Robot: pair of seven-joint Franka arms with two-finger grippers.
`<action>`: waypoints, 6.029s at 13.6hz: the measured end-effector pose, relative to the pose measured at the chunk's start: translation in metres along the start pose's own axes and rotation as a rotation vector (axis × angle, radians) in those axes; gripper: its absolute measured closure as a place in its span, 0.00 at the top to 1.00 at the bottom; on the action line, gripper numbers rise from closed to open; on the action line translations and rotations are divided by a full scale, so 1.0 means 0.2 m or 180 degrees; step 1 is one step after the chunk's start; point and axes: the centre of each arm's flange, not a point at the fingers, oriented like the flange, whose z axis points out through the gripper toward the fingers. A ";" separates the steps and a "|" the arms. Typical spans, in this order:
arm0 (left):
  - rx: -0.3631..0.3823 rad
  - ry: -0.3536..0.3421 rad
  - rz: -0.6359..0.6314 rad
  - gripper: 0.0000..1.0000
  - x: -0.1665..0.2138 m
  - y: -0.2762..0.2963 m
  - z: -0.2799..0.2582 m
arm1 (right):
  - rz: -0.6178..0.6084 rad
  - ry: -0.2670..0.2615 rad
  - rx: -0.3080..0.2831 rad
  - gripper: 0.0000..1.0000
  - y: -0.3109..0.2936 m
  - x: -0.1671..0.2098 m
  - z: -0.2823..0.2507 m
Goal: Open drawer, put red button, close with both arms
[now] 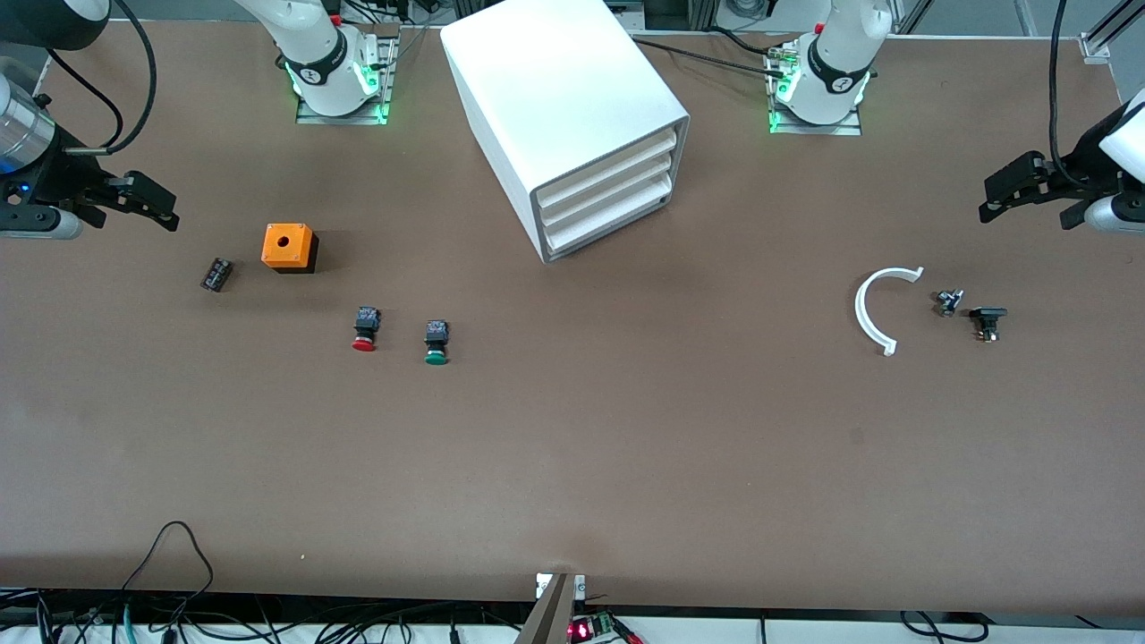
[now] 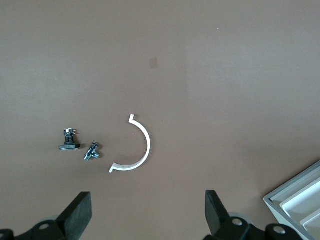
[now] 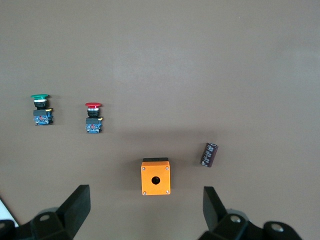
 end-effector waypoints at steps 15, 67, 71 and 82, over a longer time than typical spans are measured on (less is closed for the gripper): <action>0.0000 -0.0007 0.0015 1.00 0.01 0.00 0.01 | 0.0017 -0.0113 0.0090 1.00 -0.02 0.04 0.10; -0.2865 -0.0849 -0.0469 0.37 -0.05 0.90 1.95 | -0.0001 -0.0369 0.0000 0.41 -0.96 0.13 1.81; -0.2827 -0.0723 -0.0506 0.76 0.00 0.87 1.92 | -0.0085 -0.0299 0.0027 0.41 -1.00 0.25 1.60; -0.2508 0.0350 -0.0713 1.00 0.16 0.63 1.49 | -0.1531 0.0500 0.0231 0.41 -1.20 0.57 0.55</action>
